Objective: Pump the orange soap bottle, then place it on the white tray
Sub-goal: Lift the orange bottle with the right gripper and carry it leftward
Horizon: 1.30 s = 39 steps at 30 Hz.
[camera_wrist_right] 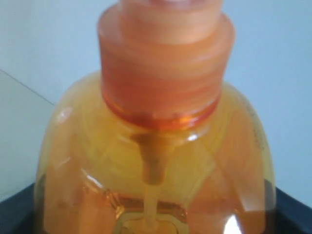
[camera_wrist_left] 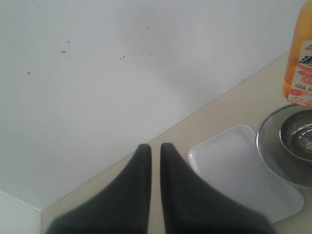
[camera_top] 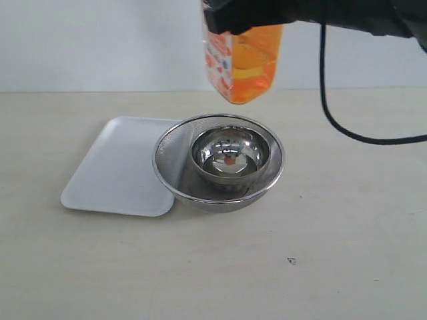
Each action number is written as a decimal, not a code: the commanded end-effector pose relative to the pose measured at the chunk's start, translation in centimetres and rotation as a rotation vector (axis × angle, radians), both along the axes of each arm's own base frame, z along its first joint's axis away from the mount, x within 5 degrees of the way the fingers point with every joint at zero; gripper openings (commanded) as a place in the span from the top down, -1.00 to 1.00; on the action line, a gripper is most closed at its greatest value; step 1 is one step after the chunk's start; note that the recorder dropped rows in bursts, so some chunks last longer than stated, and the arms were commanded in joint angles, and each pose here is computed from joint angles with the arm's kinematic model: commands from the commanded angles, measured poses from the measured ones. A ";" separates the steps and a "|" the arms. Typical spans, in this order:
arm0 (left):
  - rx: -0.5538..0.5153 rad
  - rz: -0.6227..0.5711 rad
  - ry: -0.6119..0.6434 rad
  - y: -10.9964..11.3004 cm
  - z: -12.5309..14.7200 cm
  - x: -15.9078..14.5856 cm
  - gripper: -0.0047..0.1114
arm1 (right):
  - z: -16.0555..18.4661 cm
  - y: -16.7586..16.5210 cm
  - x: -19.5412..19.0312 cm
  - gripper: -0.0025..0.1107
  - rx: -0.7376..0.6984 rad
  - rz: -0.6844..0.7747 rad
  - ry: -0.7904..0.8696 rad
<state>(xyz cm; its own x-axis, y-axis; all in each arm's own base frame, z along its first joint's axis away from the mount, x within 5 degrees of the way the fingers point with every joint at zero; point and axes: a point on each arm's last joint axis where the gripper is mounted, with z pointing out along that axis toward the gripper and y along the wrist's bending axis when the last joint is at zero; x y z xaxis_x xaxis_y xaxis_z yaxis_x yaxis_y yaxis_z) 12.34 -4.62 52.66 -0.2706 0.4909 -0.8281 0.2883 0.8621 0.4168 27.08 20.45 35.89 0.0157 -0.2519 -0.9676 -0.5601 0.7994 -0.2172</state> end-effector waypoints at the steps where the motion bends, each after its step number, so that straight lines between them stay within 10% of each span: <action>1: -0.026 0.039 -0.003 1.2 -1.0 -1.1 0.84 | 2.0 3.0 -0.7 0.96 0.046 0.055 -0.086; 17: -0.065 0.113 0.027 4.1 -5.6 -3.9 0.84 | 0.5 12.4 3.4 0.96 0.121 0.139 -0.048; 39: -0.017 0.124 0.105 3.3 -12.9 -3.0 0.84 | -10.2 17.4 7.7 0.96 0.002 0.142 0.105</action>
<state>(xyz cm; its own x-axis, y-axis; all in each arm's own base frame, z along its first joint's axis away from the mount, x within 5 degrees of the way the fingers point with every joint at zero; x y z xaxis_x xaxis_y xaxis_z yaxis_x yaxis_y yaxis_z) 9.25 -1.22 40.03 -0.4301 0.4419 -0.7872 0.2222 0.8970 0.3821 34.23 37.89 24.43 -0.1045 -0.2956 -0.9496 -0.7221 0.6791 -0.1320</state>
